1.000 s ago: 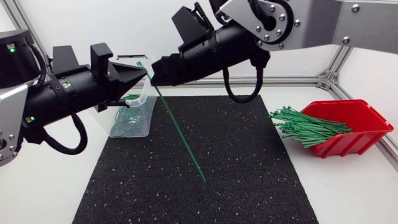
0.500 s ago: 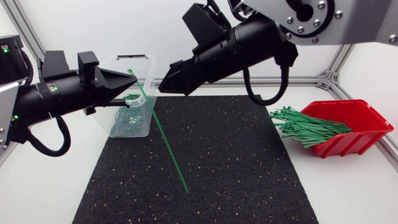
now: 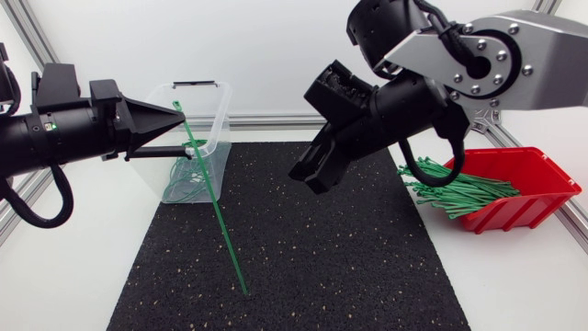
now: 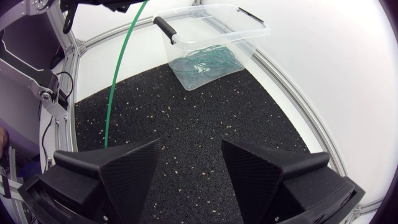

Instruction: Take a green cable tie from the red box, thread the tail through the head to close it, then place it in the transparent bin on the left.

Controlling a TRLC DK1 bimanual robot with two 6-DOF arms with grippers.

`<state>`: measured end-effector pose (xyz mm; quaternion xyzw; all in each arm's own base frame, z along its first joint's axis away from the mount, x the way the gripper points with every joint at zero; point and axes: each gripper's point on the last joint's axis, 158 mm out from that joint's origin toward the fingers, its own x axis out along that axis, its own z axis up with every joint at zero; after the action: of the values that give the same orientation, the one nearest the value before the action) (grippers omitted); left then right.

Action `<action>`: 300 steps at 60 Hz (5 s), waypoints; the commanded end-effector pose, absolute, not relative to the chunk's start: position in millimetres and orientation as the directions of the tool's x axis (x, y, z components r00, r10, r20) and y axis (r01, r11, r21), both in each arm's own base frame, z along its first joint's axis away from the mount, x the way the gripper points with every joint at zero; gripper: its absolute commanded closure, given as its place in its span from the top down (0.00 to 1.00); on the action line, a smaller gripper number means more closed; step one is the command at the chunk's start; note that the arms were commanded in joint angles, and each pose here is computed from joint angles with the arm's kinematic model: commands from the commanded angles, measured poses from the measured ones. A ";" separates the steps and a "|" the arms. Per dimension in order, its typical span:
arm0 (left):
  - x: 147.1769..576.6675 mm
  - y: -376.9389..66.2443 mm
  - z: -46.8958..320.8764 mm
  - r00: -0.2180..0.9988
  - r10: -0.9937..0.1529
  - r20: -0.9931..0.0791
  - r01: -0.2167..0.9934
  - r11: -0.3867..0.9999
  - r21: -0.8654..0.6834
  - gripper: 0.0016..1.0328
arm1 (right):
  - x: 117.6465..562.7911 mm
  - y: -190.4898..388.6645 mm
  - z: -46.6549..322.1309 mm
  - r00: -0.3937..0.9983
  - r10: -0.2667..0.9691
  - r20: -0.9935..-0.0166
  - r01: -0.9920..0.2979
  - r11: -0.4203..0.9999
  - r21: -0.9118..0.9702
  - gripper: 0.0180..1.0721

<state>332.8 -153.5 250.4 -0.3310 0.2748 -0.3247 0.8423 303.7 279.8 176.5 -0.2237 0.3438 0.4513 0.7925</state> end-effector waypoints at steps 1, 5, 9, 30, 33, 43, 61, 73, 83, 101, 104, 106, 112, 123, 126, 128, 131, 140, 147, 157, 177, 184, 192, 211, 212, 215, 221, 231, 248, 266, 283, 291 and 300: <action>338.0 -153.6 262.0 0.633 -0.736 -0.237 0.402 0.575 -0.712 0.03 | 299.2 270.3 163.9 0.343 0.527 -0.778 -0.873 0.485 -0.057 0.73; 338.3 -154.8 261.4 0.627 -0.740 -0.242 0.400 0.573 -0.715 0.03 | 301.5 262.7 159.0 0.344 0.510 -0.788 -0.855 0.518 -0.038 0.73; 338.3 -156.1 261.1 0.623 -0.743 -0.243 0.407 0.573 -0.711 0.03 | 312.5 251.3 162.0 0.405 0.486 -0.774 -0.810 0.584 -0.057 0.74; 342.5 -167.6 267.4 0.590 -0.764 -0.260 0.412 0.562 -0.718 0.03 | 314.6 234.5 150.4 0.593 0.335 -0.732 -0.738 0.589 -0.329 0.81; 345.2 -170.5 268.9 0.581 -0.770 -0.263 0.412 0.558 -0.720 0.03 | 318.0 230.6 147.3 0.602 0.309 -0.737 -0.734 0.577 -0.358 0.81; 348.8 -181.0 262.2 0.523 -0.799 -0.296 0.395 0.535 -0.746 0.03 | 317.3 237.1 141.5 0.613 0.308 -0.727 -0.751 0.511 -0.418 0.65; 350.3 -206.0 255.5 0.413 -0.857 -0.309 0.437 0.484 -0.758 0.03 | 313.6 248.4 140.9 0.711 0.289 -0.641 -0.701 0.368 -0.611 0.63; 367.2 -231.0 257.7 0.354 -0.877 -0.326 0.464 0.467 -0.753 0.03 | 315.5 241.7 132.5 0.739 0.280 -0.613 -0.674 0.277 -0.685 0.63; 377.6 -249.2 252.5 0.303 -0.885 -0.355 0.501 0.464 -0.730 0.03 | 318.6 237.9 129.6 0.770 0.291 -0.567 -0.632 0.236 -0.738 0.65; 381.9 -264.7 236.3 0.232 -0.895 -0.380 0.530 0.444 -0.722 0.03 | 321.3 248.0 138.0 0.803 0.338 -0.490 -0.560 0.148 -0.815 0.71; 381.9 -267.0 233.9 0.224 -0.896 -0.382 0.538 0.441 -0.719 0.03 | 323.2 252.3 145.3 0.818 0.360 -0.448 -0.519 0.126 -0.846 0.74; 381.3 -268.9 232.8 0.218 -0.897 -0.385 0.543 0.439 -0.716 0.03 | 322.7 255.2 146.4 0.818 0.372 -0.439 -0.507 0.105 -0.855 0.74; 380.1 -273.0 229.0 0.194 -0.898 -0.394 0.556 0.432 -0.710 0.03 | 320.8 263.5 147.3 0.808 0.412 -0.422 -0.481 0.046 -0.876 0.78; 380.1 -275.2 230.3 0.175 -0.907 -0.384 0.581 0.410 -0.703 0.03 | 324.7 277.2 150.8 0.813 0.471 -0.342 -0.385 -0.006 -0.923 0.83; 381.0 -276.2 229.0 0.171 -0.906 -0.386 0.579 0.410 -0.704 0.03 | 325.1 278.8 149.5 0.809 0.482 -0.337 -0.377 -0.015 -0.926 0.83; 381.7 -276.3 228.2 0.170 -0.906 -0.388 0.579 0.411 -0.705 0.03 | 325.4 279.4 149.8 0.807 0.487 -0.333 -0.374 -0.014 -0.927 0.83; 384.0 -277.0 227.7 0.170 -0.906 -0.388 0.579 0.411 -0.705 0.03 | 324.7 280.0 149.0 0.803 0.495 -0.333 -0.374 -0.018 -0.927 0.83; 387.4 -279.5 222.4 0.163 -0.905 -0.393 0.578 0.410 -0.706 0.03 | 336.1 276.8 146.5 0.815 0.483 -0.320 -0.350 -0.029 -0.936 0.95; 391.4 -280.0 219.7 0.163 -0.904 -0.395 0.574 0.412 -0.708 0.03 | 336.7 280.0 152.4 0.799 0.527 -0.289 -0.327 -0.022 -0.945 0.95; 395.6 -280.5 217.5 0.163 -0.904 -0.396 0.572 0.413 -0.708 0.03 | 331.1 286.3 160.3 0.756 0.608 -0.243 -0.303 -0.004 -0.953 0.95; 402.6 -282.9 217.8 0.152 -0.905 -0.397 0.561 0.409 -0.719 0.03 | 318.7 295.3 152.7 0.700 0.688 -0.192 -0.239 -0.028 -0.971 0.95; 404.9 -282.8 218.3 0.145 -0.906 -0.399 0.552 0.409 -0.727 0.03 | 305.4 302.2 156.7 0.680 0.719 -0.145 -0.161 -0.047 -0.986 0.95; 402.3 -283.4 221.4 0.128 -0.911 -0.391 0.552 0.393 -0.735 0.03 | 299.1 307.6 158.2 0.657 0.742 -0.133 -0.110 -0.080 -0.991 0.95; 403.2 -277.0 222.9 0.104 -0.916 -0.387 0.513 0.383 -0.768 0.03 | 306.6 314.3 144.9 0.653 0.745 -0.136 0.023 -0.198 -0.980 0.95; 403.4 -277.1 223.0 0.103 -0.916 -0.388 0.511 0.383 -0.769 0.03 | 307.7 314.1 143.0 0.655 0.743 -0.140 0.024 -0.206 -0.978 0.95; 404.4 -276.0 222.1 0.103 -0.916 -0.389 0.506 0.385 -0.772 0.03 | 312.1 314.9 139.7 0.662 0.735 -0.148 0.031 -0.224 -0.974 0.95; 407.2 -272.4 221.6 0.099 -0.915 -0.391 0.492 0.387 -0.780 0.03 | 317.6 315.7 135.0 0.669 0.727 -0.159 0.064 -0.269 -0.961 0.95; 411.3 -269.6 223.9 0.089 -0.916 -0.391 0.475 0.384 -0.792 0.03 | 317.7 321.8 136.9 0.658 0.739 -0.143 0.136 -0.303 -0.943 0.95; 421.0 -267.8 221.9 0.081 -0.913 -0.400 0.450 0.391 -0.803 0.03 | 305.8 338.7 128.3 0.621 0.769 -0.154 0.203 -0.347 -0.915 0.95; 425.0 -259.8 220.7 0.084 -0.915 -0.394 0.446 0.388 -0.806 0.03 | 276.6 353.4 105.2 0.569 0.796 -0.205 0.217 -0.386 -0.897 0.87; 420.4 -258.9 214.1 0.070 -0.912 -0.404 0.450 0.390 -0.803 0.03 | 258.5 356.9 83.2 0.558 0.789 -0.258 0.219 -0.440 -0.871 0.60; 417.5 -259.0 212.1 0.064 -0.911 -0.406 0.455 0.389 -0.801 0.03 | 256.6 359.6 73.5 0.566 0.775 -0.280 0.216 -0.467 -0.857 0.44; 414.4 -258.3 211.8 0.063 -0.911 -0.407 0.456 0.389 -0.800 0.03 | 252.2 366.4 72.5 0.558 0.782 -0.279 0.228 -0.467 -0.854 0.40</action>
<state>417.8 -259.4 216.9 -0.2404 0.4665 -0.4926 0.6942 256.9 362.1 74.7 -0.7791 -0.3104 0.3489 0.4182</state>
